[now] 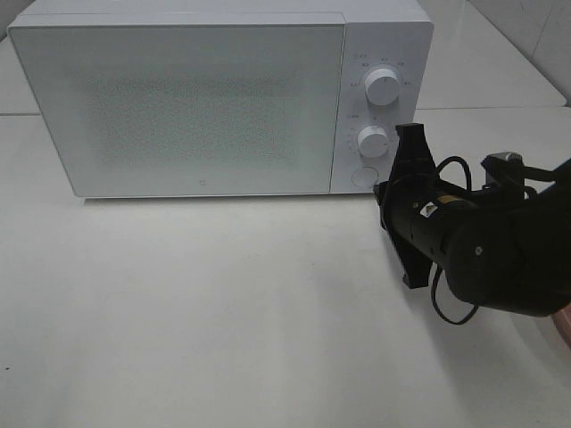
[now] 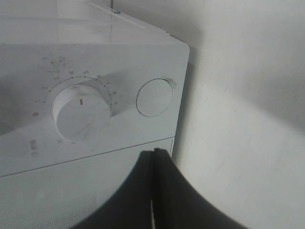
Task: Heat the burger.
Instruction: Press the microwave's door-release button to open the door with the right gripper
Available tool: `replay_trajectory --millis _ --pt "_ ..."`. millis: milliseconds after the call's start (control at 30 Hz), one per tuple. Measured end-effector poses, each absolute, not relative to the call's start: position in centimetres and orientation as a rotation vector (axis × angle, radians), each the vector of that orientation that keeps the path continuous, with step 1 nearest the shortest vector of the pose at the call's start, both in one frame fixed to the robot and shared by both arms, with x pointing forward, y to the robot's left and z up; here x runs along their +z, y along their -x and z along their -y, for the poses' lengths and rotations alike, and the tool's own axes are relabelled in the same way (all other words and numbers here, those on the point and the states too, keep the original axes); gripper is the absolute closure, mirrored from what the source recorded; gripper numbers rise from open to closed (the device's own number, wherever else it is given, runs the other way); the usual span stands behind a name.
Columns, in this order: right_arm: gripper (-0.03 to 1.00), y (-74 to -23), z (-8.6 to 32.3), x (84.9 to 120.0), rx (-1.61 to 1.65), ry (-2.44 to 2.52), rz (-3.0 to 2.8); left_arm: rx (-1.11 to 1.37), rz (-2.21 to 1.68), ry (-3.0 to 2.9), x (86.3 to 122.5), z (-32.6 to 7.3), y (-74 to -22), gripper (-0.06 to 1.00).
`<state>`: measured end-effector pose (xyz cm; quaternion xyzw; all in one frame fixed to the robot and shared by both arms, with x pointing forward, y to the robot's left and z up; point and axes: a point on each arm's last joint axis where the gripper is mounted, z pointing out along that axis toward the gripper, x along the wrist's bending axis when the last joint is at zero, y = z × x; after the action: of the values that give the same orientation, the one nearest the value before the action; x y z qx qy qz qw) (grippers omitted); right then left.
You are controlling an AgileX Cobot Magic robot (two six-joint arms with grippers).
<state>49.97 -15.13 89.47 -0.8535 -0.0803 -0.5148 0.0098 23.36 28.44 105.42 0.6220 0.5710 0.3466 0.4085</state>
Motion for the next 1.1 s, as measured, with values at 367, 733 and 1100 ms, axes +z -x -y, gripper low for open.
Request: replay_trajectory --millis 367,733,1100 --pt "0.96 -53.1 15.1 88.8 -1.616 2.658 0.217 0.873 -1.439 -1.567 105.4 -28.4 -23.4 -0.03" --pt "0.96 -54.8 14.2 86.9 -1.565 2.668 0.206 0.873 -1.439 -1.567 105.4 -28.4 -23.4 -0.03" --pt "0.96 -56.7 14.5 86.0 -1.573 2.682 0.161 0.873 -1.439 -1.567 105.4 -28.4 -23.4 -0.03"
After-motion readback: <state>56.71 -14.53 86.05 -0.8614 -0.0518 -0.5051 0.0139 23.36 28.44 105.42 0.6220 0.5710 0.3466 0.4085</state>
